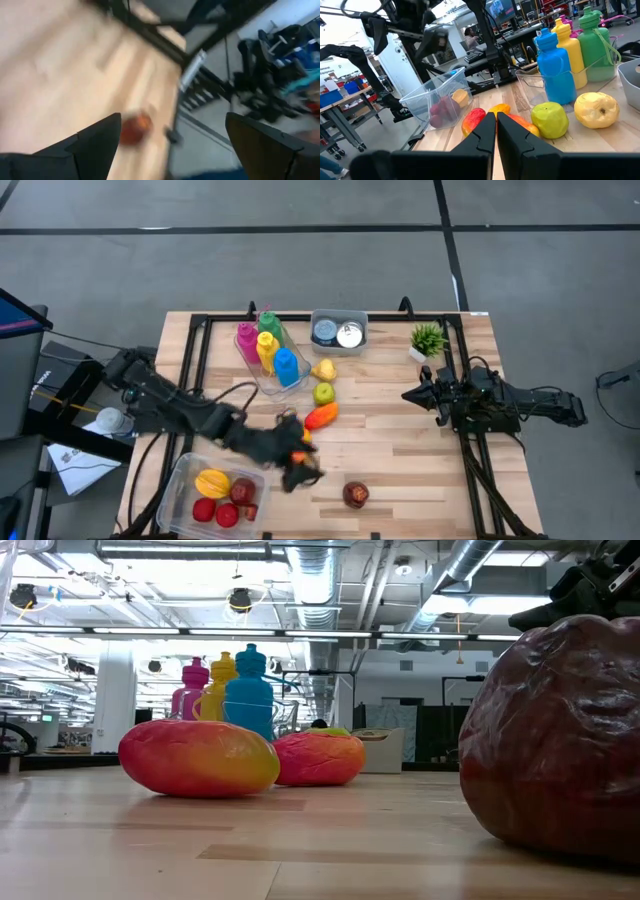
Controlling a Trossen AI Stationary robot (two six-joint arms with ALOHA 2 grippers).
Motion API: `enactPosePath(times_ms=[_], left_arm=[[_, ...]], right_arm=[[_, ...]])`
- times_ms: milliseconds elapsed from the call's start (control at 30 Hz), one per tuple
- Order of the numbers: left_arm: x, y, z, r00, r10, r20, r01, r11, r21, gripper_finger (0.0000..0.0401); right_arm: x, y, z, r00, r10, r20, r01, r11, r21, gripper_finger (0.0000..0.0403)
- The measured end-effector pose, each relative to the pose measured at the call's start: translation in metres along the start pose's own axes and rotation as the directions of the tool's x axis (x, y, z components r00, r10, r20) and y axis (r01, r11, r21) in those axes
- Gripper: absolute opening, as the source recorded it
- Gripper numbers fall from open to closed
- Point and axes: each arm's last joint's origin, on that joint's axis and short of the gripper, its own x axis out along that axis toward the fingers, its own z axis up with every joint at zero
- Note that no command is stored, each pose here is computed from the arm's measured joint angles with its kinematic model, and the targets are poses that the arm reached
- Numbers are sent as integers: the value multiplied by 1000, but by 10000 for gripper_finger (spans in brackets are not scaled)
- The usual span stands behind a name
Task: Pick & Place Food Item
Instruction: Put the red apple into the white bin
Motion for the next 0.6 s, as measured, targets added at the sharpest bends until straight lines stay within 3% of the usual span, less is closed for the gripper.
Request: enactPosePath(times_ms=[100, 233, 400, 600], left_arm=[[21, 9, 14, 996, -13, 89, 2, 993, 122, 347], [51, 17, 15, 993, -55, 108, 25, 965, 261, 347], [94, 26, -6, 994, -89, 70, 50, 898, 437, 347], [138, 40, -38, 992, -129, -1, 108, 825, 555, 347]], right_arm=[[0, 0, 0, 1000, 0, 0, 0, 1000, 0, 12], [0, 0, 0, 1000, 1, 1, -1, 1000, 0, 12], [0, 0, 0, 1000, 0, 1, 0, 1000, 0, 12], [0, 0, 0, 1000, 1, 1, -1, 1000, 0, 12]])
